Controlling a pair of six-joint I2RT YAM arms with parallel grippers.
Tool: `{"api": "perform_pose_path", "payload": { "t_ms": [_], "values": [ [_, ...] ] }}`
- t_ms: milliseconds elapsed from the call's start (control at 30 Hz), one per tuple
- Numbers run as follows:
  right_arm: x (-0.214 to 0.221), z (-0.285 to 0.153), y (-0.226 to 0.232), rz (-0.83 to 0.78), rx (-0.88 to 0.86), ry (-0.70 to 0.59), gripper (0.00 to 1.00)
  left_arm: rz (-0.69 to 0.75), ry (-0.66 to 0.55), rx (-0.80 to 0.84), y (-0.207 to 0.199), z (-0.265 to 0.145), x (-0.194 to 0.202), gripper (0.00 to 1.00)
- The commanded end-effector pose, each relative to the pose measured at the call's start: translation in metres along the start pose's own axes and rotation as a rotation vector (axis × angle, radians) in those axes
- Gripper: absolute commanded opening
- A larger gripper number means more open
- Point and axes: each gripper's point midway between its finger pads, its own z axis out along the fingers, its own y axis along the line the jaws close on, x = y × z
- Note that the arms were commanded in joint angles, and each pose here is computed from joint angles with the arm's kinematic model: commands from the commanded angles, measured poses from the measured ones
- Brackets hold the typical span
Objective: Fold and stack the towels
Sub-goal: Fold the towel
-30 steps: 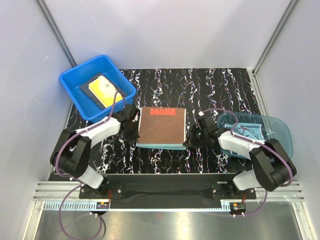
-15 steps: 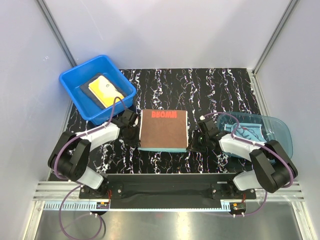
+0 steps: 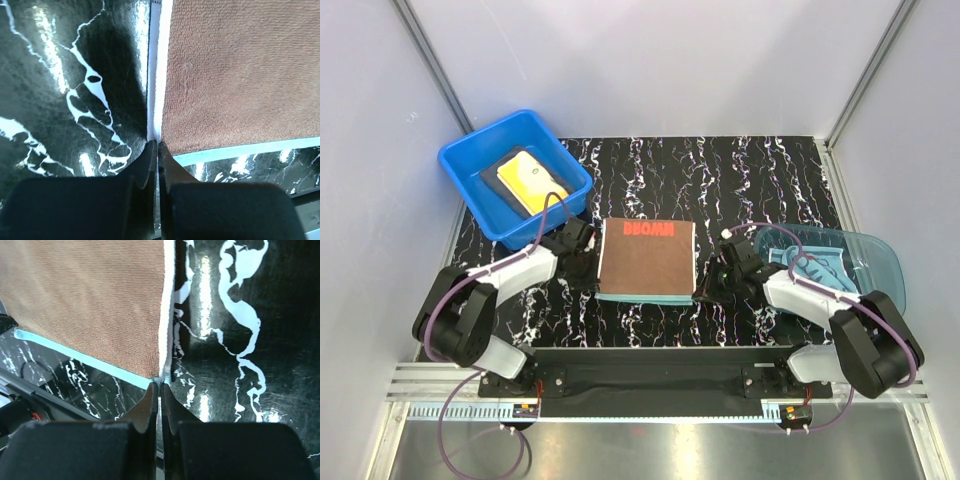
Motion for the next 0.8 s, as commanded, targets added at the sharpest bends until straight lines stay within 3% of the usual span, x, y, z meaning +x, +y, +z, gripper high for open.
{"api": "perform_pose_path", "payload": {
  "t_ms": [0,133,300,767],
  "values": [
    [-0.005,-0.009,0.014,-0.007,-0.042,-0.014,0.0,-0.004,-0.097,-0.009,-0.005,-0.019,-0.024,0.0],
    [0.012,0.005,0.014,0.049,-0.091,0.047,0.0,-0.015,-0.097,0.045,-0.013,-0.019,-0.022,0.0],
    [0.0,-0.001,0.021,0.023,-0.096,0.001,0.0,-0.004,-0.166,0.069,-0.023,-0.042,-0.04,0.0],
    [0.023,0.014,-0.005,0.063,-0.051,0.044,0.0,-0.019,-0.045,-0.049,0.016,0.013,-0.01,0.0]
  ]
}}
